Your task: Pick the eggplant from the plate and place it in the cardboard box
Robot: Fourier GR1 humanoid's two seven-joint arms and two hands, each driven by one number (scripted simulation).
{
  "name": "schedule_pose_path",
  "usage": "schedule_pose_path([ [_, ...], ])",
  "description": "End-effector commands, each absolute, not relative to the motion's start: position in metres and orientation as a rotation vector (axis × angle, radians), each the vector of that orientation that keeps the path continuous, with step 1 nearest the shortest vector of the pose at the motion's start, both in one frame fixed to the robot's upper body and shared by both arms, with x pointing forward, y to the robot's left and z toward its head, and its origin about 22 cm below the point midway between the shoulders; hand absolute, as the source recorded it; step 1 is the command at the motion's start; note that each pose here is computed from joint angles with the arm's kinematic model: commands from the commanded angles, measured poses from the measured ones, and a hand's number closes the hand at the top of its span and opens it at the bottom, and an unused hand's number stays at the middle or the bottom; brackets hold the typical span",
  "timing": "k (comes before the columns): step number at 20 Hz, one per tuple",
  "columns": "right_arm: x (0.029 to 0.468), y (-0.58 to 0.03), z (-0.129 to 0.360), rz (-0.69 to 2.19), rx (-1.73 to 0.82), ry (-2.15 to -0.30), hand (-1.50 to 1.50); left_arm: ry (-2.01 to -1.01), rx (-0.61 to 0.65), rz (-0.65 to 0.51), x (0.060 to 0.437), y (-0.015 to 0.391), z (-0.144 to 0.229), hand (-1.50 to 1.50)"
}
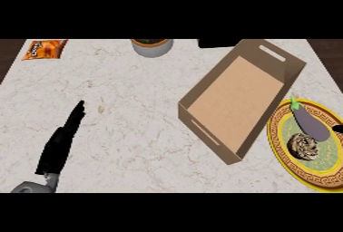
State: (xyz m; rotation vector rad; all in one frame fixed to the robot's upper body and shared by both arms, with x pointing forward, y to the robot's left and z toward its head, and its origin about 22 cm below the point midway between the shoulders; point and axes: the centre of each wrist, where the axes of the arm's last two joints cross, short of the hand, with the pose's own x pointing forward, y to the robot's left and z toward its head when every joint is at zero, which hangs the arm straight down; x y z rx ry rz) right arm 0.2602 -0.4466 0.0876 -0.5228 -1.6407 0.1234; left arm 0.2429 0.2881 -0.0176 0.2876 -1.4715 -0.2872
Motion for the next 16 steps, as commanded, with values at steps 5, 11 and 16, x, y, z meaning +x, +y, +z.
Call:
schedule_pose_path([
  [5,0.204,-0.542,0.144,0.615,-0.539,-1.736,-1.50,-1.474,0.347,-0.370,0.250,0.299,-0.011,0.00],
  [11,0.193,-0.570,0.192,0.965,-0.641,-1.457,-1.50,-1.481,0.330,-0.406,0.271,0.280,0.004,0.00],
  [16,0.209,-0.553,0.206,1.066,-0.569,-1.323,-1.50,-1.468,0.322,-0.418,0.271,0.290,0.001,0.00],
])
